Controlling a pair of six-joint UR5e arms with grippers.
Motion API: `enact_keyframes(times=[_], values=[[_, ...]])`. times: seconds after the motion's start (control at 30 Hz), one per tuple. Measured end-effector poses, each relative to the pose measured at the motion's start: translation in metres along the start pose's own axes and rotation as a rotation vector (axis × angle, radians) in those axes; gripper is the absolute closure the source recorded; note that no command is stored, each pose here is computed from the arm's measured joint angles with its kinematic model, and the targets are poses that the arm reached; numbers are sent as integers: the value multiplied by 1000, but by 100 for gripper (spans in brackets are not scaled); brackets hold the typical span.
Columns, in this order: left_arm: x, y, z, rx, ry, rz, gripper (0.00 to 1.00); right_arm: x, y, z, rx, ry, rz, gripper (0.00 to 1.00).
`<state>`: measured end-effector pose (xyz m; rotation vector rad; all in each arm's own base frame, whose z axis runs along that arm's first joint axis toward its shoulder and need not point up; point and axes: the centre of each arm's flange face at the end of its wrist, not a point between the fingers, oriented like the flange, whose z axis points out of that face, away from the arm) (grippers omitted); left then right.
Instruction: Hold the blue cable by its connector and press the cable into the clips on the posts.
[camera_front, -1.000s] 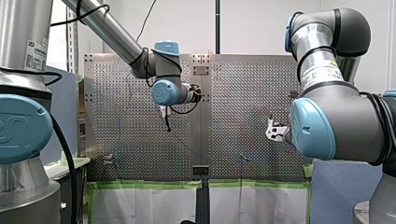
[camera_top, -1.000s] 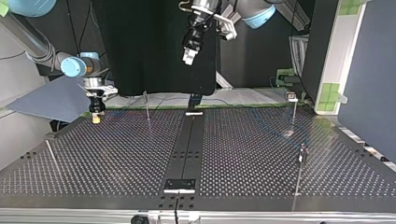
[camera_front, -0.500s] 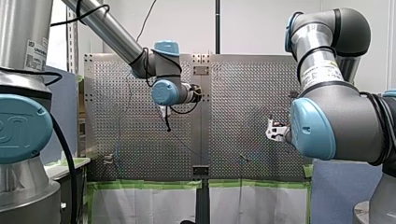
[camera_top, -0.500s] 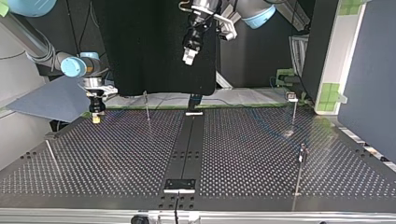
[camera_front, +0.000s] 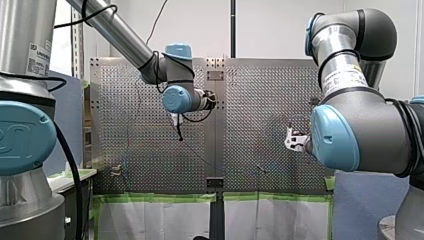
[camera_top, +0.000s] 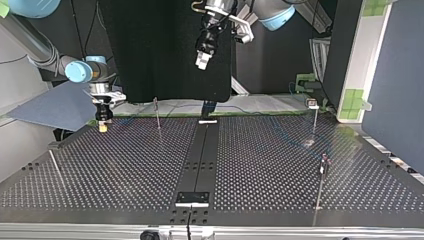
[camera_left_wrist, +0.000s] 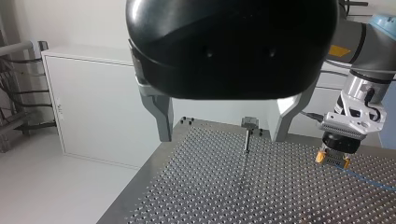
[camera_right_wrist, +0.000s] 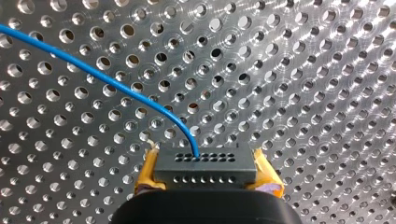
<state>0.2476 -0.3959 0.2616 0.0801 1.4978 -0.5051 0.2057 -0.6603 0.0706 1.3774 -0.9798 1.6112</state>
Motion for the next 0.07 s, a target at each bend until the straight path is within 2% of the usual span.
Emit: enact_keyframes(times=[0.07], values=[[0,0,0,0,0,0,0,0,0,0,0,0,0,100]])
